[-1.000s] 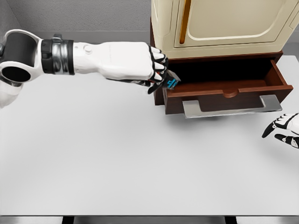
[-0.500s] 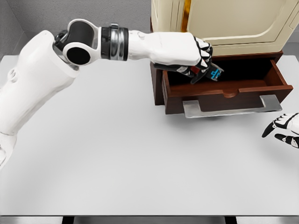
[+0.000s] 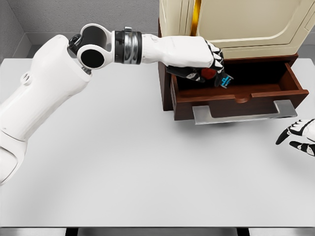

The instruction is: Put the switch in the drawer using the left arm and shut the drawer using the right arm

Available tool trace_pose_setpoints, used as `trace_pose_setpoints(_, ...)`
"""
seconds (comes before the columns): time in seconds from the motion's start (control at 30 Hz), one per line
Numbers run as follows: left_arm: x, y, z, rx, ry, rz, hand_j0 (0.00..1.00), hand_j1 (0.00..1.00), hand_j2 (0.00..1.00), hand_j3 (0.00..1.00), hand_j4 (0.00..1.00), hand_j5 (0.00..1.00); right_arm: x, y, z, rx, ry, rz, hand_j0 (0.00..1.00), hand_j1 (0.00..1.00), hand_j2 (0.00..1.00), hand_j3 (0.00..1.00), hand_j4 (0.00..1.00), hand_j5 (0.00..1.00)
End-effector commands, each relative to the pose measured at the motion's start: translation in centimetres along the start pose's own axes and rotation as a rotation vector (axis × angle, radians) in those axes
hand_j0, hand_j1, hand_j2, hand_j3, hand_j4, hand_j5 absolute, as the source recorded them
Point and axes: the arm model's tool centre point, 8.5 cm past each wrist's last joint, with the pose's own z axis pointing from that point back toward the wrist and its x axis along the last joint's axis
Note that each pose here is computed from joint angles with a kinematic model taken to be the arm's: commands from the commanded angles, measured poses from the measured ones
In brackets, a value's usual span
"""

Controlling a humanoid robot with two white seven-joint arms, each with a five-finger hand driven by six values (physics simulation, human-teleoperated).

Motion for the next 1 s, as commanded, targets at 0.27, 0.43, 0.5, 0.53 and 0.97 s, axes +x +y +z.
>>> trace_pose_setpoints(0.27,1.2,1.8,-1.6,0.036,-0.054,-0.005,0.92,0.92,0.92,0.92,0.92,0.92,0.0,-0.1,0.0,-0.003,-0.001,-0.005,0.52,0.52,0.52,0.52,0.52,0.52)
trace_pose_setpoints(0.43,5.5,4.2,-1.9,0.076,-0.174,-0.089,0.94,0.94,0.94,0.94,0.94,0.94,0.0,-0.2,0.0,-0.006,-0.003,-0.003,0.48,0.48,0.48,0.48,0.48,0.48)
trace_pose_setpoints(0.5,8.5,4.5,1.4,0.082,-0.233,-0.151,0.95,0.95,0.95,0.95,0.95,0.95,0.1,-0.3,-0.3,-0.006,-0.01,-0.001,0.46,0.46,0.46,0.46,0.46,0.46)
trace_pose_setpoints(0.53,9.8,4.7,3.9,0.08,-0.246,-0.174,0.95,0.95,0.95,0.95,0.95,0.95,0.3,0.0,-1.0,0.003,-0.028,-0.005,0.46,0.46,0.46,0.46,0.46,0.46)
trace_pose_setpoints(0.97,5.4,-3.9,18.9,0.192,0.08,0.133,0.95,0.95,0.95,0.95,0.95,0.95,0.7,-2.3,-2.3,-0.006,-0.063,0.052,0.5,0.5,0.5,0.5,0.5,0.5)
